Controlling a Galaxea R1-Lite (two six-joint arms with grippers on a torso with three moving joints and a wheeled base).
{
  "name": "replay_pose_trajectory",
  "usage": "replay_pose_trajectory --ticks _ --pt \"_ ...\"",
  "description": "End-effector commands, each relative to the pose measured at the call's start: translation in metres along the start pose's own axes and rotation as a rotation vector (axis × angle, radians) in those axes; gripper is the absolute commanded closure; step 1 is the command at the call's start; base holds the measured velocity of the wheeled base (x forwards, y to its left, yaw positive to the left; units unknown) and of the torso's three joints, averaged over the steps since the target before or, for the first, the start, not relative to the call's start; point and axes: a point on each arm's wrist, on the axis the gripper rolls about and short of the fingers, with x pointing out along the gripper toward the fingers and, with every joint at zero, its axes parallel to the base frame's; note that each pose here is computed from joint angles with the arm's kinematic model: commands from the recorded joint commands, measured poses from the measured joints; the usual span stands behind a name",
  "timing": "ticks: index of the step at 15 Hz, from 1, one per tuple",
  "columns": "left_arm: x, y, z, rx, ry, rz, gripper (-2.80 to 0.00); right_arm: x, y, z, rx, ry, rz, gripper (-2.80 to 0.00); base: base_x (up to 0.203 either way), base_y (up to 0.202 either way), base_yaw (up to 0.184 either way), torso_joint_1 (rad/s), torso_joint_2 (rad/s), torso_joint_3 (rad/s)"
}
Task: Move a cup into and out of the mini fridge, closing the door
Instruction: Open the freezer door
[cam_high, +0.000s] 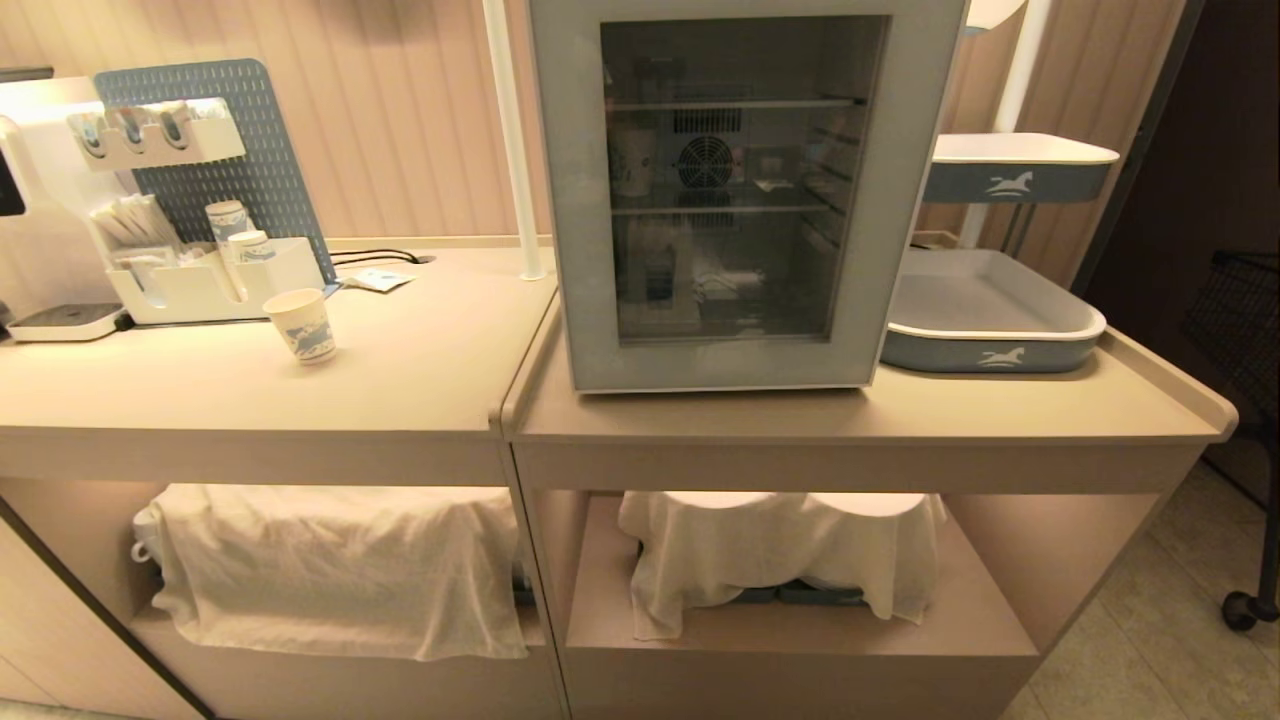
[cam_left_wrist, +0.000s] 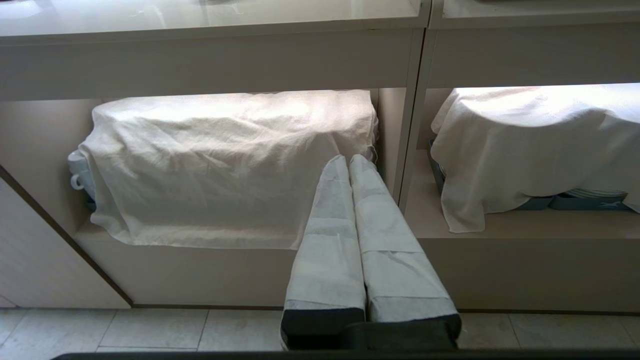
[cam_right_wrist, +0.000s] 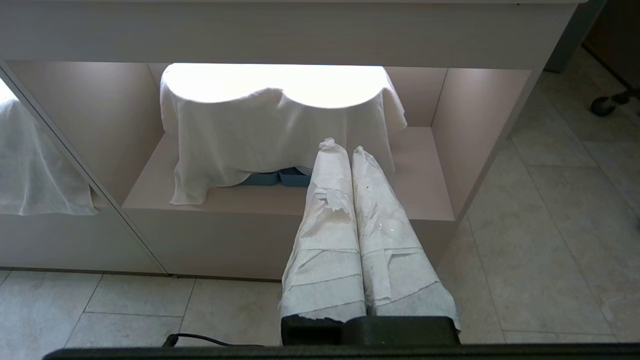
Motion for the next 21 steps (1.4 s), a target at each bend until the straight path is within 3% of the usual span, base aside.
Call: replay_pose_trajectory --ticks 1,6,9,12,14,16,18,21 --pt "0.000 0.000 0.000 0.000 0.000 0.000 0.00 0.000 0.000 0.000 -0.001 -0.001 -0.001 0.00 0.000 0.000 0.000 0.000 0.00 0.000" --pt "-0.002 0.000 0.007 0.003 -0.029 -0.011 0.00 0.000 0.000 0.000 -0.001 -0.001 -0.001 0.00 0.000 0.000 0.000 0.000 0.00 0.000" --pt "-0.022 0.001 0.080 0.009 -0.149 -0.097 0.00 0.000 0.000 0.000 -0.001 -0.001 -0.001 0.00 0.000 0.000 0.000 0.000 0.00 0.000" --pt "-0.010 0.005 0.196 -0.025 -0.151 -0.161 0.00 0.000 0.000 0.000 -0.002 -0.001 -0.001 0.00 0.000 0.000 0.000 0.000 0.00 0.000" --pt "0.028 0.007 0.284 -0.080 -0.169 -0.204 0.00 0.000 0.000 0.000 -0.001 -0.001 -0.001 0.00 0.000 0.000 0.000 0.000 0.00 0.000" --pt "0.070 0.006 0.330 -0.149 -0.130 -0.280 0.00 0.000 0.000 0.000 -0.002 -0.001 -0.001 0.00 0.000 0.000 0.000 0.000 0.00 0.000" --pt "0.102 -0.002 0.341 -0.261 -0.006 -0.388 0.00 0.000 0.000 0.000 -0.002 -0.001 -0.001 0.00 0.000 0.000 0.000 0.000 0.00 0.000" --pt "0.135 -0.012 0.319 -0.479 0.193 -0.479 0.00 0.000 0.000 0.000 -0.001 -0.001 -0.001 0.00 0.000 0.000 0.000 0.000 0.00 0.000"
